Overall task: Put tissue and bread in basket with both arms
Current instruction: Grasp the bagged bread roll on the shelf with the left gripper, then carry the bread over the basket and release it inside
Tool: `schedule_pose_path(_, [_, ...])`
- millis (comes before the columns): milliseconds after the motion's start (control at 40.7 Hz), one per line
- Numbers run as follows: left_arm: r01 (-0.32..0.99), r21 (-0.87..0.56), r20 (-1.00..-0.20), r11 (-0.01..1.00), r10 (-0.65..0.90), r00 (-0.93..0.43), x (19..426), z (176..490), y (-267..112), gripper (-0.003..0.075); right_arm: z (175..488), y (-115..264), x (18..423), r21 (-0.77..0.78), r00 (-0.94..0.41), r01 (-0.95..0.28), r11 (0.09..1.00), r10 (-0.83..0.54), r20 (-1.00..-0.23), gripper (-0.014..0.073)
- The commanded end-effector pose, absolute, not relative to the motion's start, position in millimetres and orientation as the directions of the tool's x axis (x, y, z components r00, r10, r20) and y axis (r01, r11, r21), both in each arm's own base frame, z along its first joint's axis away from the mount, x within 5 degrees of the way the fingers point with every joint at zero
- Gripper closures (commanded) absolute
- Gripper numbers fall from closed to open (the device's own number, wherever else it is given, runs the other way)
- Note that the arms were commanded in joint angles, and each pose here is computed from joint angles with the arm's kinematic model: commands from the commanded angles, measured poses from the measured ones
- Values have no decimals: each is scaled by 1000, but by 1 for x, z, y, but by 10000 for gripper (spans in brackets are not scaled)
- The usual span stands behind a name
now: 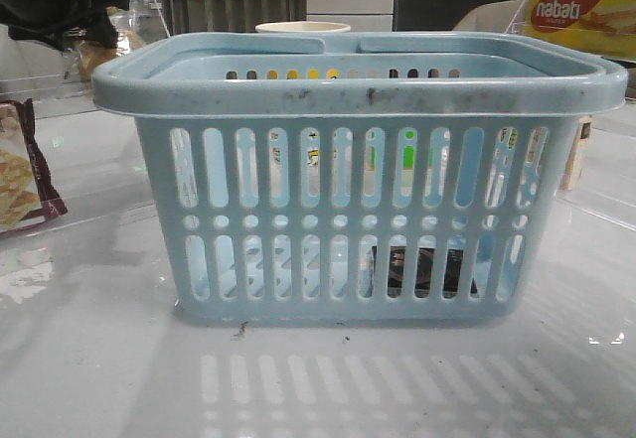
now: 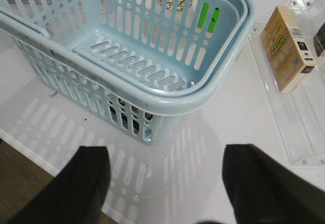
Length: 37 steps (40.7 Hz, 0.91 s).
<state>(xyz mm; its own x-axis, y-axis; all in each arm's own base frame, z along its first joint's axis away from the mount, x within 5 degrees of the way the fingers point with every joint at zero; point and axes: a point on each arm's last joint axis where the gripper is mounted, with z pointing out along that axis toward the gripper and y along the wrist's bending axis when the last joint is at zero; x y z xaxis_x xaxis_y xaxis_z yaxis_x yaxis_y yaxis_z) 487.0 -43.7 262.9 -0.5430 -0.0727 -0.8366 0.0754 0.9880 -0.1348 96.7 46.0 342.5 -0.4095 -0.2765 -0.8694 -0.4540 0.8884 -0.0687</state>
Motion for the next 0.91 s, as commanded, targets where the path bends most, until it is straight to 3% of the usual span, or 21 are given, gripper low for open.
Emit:
schedule_pose_path(0, [74,-143,-917,987,-103,-386,484,310,-41,545,357,46,98,-91,-322,-447,890,-256,-911,26])
schedule_pose_path(98, [80,-159,-910,984,-114,-399,480,316,-42,635,357,46,98,-91,-322,-447,890,-256,-911,26])
schedule_pose_path(246, [105,-171,-894,980,-110,-434,466,337,-46,629,357,46,98,-91,-322,-447,890,-256,-911,26])
schedule_pose_path(491, [183,-170,-899,968,-76,-431,418,403,-58,629,357,46,98,-91,-322,-447,890,-256,-911,26])
schedule_pose_path(688, [378,-44,-901,925,127,-416,359,446,-91,629,357,46,98,-91,-322,-447,890,-256,-911,26])
schedule_pose_path(884, [599,28,-865,801,319,-386,318,454,-143,629,357,46,98,-91,-322,-447,890,-256,-911,26])
